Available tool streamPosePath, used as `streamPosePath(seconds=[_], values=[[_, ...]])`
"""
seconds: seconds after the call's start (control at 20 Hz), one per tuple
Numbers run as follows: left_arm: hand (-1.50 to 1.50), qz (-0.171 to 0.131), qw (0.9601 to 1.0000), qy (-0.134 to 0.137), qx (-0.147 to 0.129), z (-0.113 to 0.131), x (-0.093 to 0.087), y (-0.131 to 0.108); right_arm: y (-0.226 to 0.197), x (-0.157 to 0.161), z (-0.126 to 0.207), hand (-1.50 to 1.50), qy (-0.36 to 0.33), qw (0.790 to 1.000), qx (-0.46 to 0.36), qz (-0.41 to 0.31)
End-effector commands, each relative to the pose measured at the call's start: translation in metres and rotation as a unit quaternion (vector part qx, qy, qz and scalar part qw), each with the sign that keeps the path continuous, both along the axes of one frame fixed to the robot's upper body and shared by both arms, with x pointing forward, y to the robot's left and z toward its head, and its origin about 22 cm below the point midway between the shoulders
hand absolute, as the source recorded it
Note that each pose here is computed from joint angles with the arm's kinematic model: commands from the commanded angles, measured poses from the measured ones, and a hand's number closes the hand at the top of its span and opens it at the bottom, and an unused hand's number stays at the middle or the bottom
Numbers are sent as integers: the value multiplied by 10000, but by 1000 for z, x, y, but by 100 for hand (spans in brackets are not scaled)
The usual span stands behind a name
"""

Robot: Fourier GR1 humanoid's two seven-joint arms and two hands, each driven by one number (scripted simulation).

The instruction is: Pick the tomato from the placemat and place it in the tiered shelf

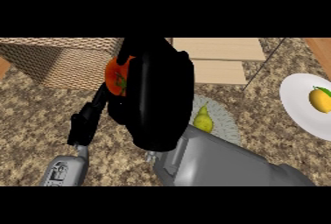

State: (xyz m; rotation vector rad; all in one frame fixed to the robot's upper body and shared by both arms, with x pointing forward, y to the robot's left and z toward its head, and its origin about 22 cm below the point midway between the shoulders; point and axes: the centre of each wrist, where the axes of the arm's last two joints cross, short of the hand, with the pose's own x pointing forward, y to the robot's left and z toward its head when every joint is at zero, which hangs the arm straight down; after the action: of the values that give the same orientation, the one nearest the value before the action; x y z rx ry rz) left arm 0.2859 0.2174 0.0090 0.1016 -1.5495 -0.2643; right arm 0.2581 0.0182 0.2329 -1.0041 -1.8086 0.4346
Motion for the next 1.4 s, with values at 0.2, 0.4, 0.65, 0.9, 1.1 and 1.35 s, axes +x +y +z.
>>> streamPosePath(seconds=[0.2, 0.4, 0.65, 0.9, 1.1, 1.35], values=[[0, 59, 9999, -94, 95, -3, 1, 8, 6, 8, 52, 150, 192, 9901, 283, -1364], [0, 53, 9999, -157, -14, 4, -2, 2, 3, 12, 70, 150, 24, 9862, 333, -1623], [0, -2, 9999, -105, 23, 0, -3, -2, 1, 35, 93, 150, -105, 9807, 264, -1935], [0, -14, 9999, -103, 44, 4, 0, -3, -6, 47, 103, 150, -287, 9773, 116, -2096], [0, -1, 9999, -157, 47, 10, -1, 10, -17, 65, 109, 150, -404, 9757, -187, -2144], [0, 29, 9999, -137, -41, 8, -2, 4, -30, 85, 114, 150, -409, 9725, -425, -2251]])
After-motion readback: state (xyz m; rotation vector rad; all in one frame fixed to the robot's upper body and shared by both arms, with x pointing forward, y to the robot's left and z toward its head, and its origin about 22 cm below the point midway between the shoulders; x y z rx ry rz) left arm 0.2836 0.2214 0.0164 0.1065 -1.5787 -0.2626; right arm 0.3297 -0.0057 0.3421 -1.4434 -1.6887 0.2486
